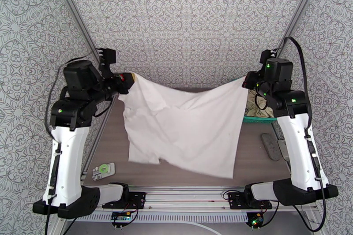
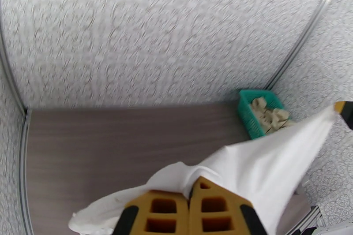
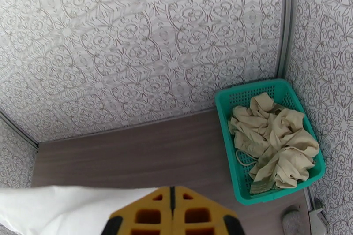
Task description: Fold and stack the mixed laundry pile
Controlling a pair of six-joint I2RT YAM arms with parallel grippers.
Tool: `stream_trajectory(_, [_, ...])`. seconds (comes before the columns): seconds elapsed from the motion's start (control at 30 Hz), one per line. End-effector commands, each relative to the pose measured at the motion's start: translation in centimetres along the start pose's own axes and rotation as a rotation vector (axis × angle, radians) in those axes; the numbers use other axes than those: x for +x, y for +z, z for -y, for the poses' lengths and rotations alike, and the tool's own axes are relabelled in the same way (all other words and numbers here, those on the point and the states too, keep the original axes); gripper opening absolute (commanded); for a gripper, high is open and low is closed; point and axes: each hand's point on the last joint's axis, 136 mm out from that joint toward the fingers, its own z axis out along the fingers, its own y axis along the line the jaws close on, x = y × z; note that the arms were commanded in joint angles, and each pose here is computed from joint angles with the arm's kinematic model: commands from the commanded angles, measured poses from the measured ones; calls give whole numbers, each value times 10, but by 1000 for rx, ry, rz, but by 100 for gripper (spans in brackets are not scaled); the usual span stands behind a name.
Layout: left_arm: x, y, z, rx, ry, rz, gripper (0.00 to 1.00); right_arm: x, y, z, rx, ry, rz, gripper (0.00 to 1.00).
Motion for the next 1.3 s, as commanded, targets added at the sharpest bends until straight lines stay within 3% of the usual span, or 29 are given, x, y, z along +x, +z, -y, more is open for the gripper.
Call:
stream_trajectory(0.0, [-40,-60,39,81,98,183,0,-50,-62,-4,-54,13,199,0])
stream_trajectory(0.3, [-37,-159,84,144,163,293,0,-38,-166,23,-47,51,307,0])
stream_trajectory(0.47, [-37,-147,75,109,128,238,0,-47,-198,33,-1,45,328,0])
stream_trajectory(0.57, [-39,-115,63,95,109,184,0,-51,-181,33,39,17,289,0])
stream_trajectory(0.67, [-41,-62,41,70,99,102,0,-48,-130,26,64,-32,199,0])
stream_trajectory(0.77, [-36,7,4,53,58,12,0,-40,-53,15,81,-86,110,0])
stream_trajectory(0.87, [-19,84,-51,19,-21,-79,0,-29,33,13,118,-105,32,0])
stream_trajectory(0.97, [25,165,-123,-45,-133,-213,2,3,138,21,161,-96,-67,0])
stream_trajectory(1.1, [109,254,-214,-151,-260,-351,41,88,273,30,144,-81,-243,0])
stream_trajectory(1.13, [127,269,-228,-157,-270,-370,50,108,297,31,137,-82,-273,7])
stream_trajectory(1.2, [158,293,-253,-186,-290,-394,62,145,338,37,139,-87,-334,48])
stream_trajectory(1.27, [174,303,-264,-194,-303,-411,70,168,353,46,167,-103,-383,61])
